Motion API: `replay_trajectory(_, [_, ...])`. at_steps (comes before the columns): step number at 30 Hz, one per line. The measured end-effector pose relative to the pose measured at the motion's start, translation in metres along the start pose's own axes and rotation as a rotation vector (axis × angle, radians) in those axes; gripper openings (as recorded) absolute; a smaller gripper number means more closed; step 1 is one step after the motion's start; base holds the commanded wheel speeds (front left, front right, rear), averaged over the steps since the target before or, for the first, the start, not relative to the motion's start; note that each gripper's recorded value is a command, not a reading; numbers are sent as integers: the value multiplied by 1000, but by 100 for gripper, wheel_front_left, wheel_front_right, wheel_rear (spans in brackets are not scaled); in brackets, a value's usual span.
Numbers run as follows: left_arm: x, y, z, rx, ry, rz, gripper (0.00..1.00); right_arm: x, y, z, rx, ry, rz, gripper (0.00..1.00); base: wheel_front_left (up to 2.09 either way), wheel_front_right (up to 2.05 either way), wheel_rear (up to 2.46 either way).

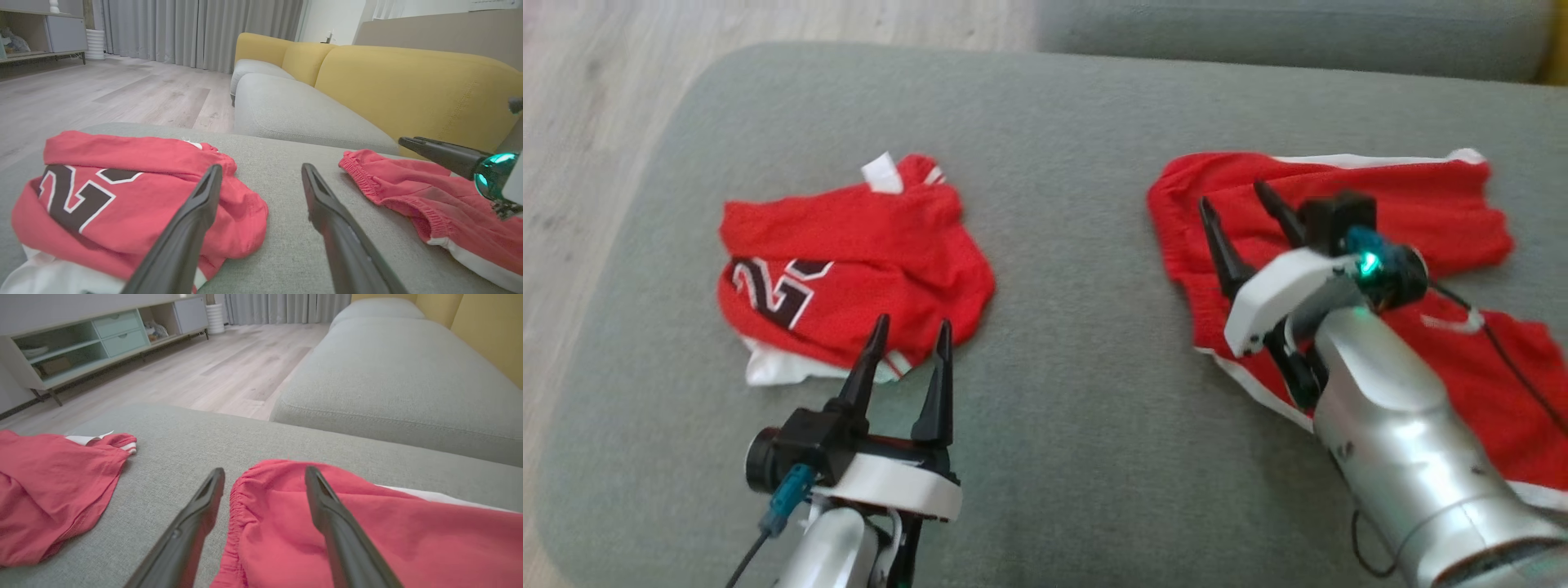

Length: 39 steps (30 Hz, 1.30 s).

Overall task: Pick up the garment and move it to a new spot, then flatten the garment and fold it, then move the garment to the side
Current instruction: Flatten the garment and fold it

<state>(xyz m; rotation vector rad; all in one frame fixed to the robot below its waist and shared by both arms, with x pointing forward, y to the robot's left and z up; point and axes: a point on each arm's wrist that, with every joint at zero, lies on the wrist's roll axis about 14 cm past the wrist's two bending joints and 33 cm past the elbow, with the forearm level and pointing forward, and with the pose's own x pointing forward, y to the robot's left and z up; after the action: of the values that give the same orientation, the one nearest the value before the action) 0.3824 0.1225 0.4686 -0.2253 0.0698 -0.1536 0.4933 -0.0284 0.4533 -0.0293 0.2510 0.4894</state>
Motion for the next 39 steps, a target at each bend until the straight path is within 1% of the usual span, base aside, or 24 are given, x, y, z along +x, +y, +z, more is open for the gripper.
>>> replay_trajectory(6, [2,-16,7,2,-24,-49,100,-36,-22,-1,30,-53,-88,100,0,0,0])
replay_trajectory(9, [2,-30,7,-2,-25,-87,100,-60,-43,2,55,-98,-170,100,0,0,0])
replay_trajectory(13, [6,-50,14,-1,-45,-151,100,-106,-82,12,58,-199,-323,100,0,0,0])
replay_trajectory(15, [8,-60,17,1,-56,-180,100,-133,-97,12,63,-238,-398,100,0,0,0])
replay_trajectory(20, [11,-84,20,5,-62,-252,100,-197,-115,-9,103,-274,-541,100,0,0,0])
replay_trajectory(23, [12,-95,17,6,-52,-287,100,-222,-113,-27,124,-253,-585,100,0,0,0])
replay_trajectory(27, [11,-103,9,4,-28,-310,100,-242,-106,-53,155,-201,-616,100,0,0,0])
replay_trajectory(32, [11,-105,4,2,-14,-319,100,-250,-112,-62,169,-179,-648,100,0,0,0])
replay_trajectory(35, [10,-104,2,2,-9,-317,100,-255,-118,-83,178,-75,-673,100,0,0,0])
replay_trajectory(39, [10,-99,-1,0,-1,-302,100,-263,-126,-111,223,36,-712,100,0,0,0])
